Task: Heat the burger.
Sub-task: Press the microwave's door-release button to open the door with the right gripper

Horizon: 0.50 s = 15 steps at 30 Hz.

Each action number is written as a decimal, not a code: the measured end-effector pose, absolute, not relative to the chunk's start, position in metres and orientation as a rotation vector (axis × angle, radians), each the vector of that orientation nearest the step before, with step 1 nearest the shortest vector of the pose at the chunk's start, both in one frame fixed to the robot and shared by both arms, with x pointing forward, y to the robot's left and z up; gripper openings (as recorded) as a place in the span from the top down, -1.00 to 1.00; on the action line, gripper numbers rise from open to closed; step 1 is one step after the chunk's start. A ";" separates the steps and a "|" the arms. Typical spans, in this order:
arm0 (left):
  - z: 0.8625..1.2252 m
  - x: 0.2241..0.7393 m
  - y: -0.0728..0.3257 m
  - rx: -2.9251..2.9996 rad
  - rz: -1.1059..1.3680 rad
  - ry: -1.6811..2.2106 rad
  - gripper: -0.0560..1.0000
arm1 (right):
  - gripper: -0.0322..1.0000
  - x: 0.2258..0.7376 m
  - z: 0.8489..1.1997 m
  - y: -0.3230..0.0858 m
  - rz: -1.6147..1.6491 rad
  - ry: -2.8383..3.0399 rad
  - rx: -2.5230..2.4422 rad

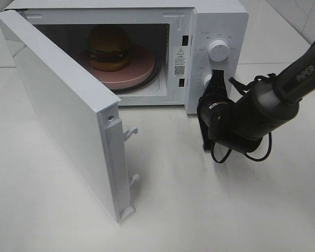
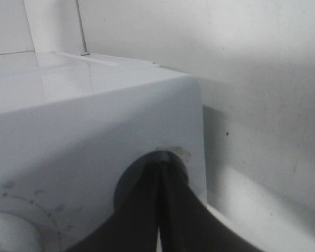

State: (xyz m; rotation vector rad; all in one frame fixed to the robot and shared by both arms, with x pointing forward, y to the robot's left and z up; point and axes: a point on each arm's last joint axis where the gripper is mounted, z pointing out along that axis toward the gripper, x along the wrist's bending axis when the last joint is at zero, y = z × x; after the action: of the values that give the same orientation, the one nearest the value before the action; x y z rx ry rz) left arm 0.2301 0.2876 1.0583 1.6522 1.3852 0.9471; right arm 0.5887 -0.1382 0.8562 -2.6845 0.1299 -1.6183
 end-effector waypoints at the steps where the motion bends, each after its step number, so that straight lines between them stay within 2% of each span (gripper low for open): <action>1: 1.058 0.230 0.288 1.652 0.947 1.385 -0.94 | 0.90 0.586 0.859 -0.142 -1.625 0.089 -2.683; 10: 1.058 0.230 0.288 1.652 0.947 1.385 -0.94 | 0.90 0.563 0.877 -0.150 -1.591 -0.092 -2.680; 15: 1.058 0.230 0.288 1.652 0.947 1.385 -0.94 | 0.90 0.539 0.878 -0.156 -1.444 -0.264 -2.746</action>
State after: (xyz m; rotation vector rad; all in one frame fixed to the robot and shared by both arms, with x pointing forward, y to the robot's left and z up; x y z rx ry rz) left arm 0.2301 0.2876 1.0583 1.6522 1.3852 0.9471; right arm 0.5392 -0.1558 0.8776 -2.7456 -0.2637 -1.4442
